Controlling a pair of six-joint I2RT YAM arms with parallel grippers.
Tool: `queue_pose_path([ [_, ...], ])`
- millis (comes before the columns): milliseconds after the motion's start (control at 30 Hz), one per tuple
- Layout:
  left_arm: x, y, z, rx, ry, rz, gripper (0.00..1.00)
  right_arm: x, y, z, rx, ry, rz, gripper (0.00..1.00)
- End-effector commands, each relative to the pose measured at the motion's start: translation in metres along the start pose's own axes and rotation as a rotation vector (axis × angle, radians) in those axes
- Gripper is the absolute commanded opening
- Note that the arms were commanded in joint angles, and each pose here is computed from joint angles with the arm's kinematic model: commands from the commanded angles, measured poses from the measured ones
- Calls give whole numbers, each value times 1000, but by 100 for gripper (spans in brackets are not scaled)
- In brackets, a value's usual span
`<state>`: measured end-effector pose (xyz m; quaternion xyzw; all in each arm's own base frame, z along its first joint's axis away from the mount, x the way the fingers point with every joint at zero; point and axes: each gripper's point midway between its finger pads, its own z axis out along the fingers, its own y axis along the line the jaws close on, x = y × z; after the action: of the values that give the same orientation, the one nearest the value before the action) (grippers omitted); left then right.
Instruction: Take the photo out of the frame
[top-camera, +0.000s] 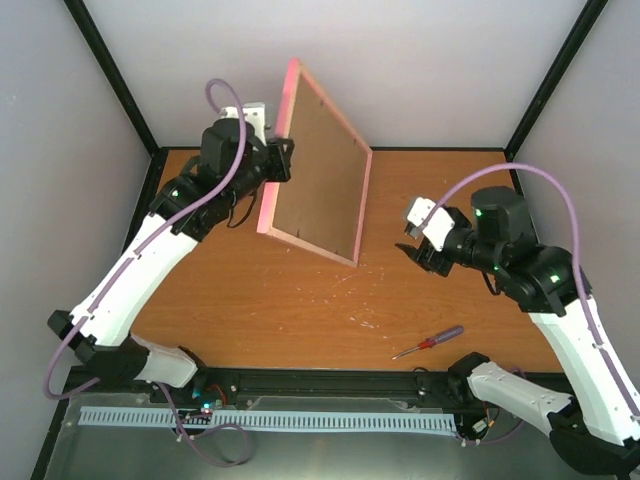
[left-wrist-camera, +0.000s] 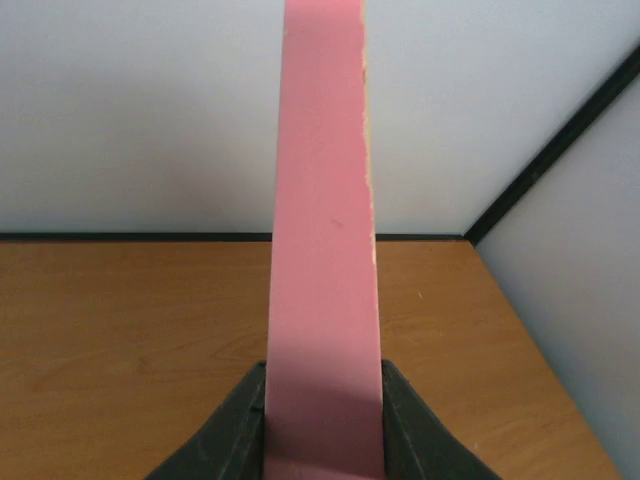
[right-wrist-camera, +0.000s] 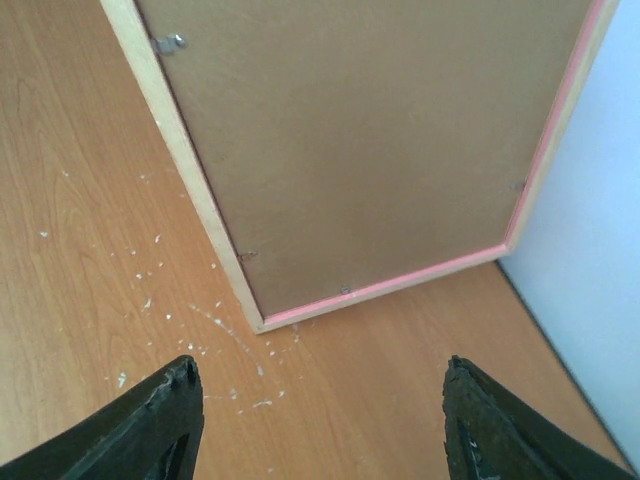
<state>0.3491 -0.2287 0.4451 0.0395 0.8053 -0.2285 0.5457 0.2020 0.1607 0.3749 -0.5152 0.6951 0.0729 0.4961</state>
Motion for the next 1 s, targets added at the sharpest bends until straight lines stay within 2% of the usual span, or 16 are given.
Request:
queue_pose_path([
  [0,-68,-6,-51,156,-285,-257,1,13,7,23,-29,-4,106,65],
  [267,-17,32,-53,145,-224,-421,1,48,32,69,-91,-30,229,64],
  [533,58,59,-28,140,-106,-590,1,115,41,118,-32,105,262,63],
  [633,87,70,-13,126,-50,-641,1,132,44,125,-16,138,266,63],
  [800,108,83,4,191,-10,-707,1,135,41,123,1,136,289,63],
  [967,130,108,22,191,50,-684,1,140,27,120,72,129,306,63],
])
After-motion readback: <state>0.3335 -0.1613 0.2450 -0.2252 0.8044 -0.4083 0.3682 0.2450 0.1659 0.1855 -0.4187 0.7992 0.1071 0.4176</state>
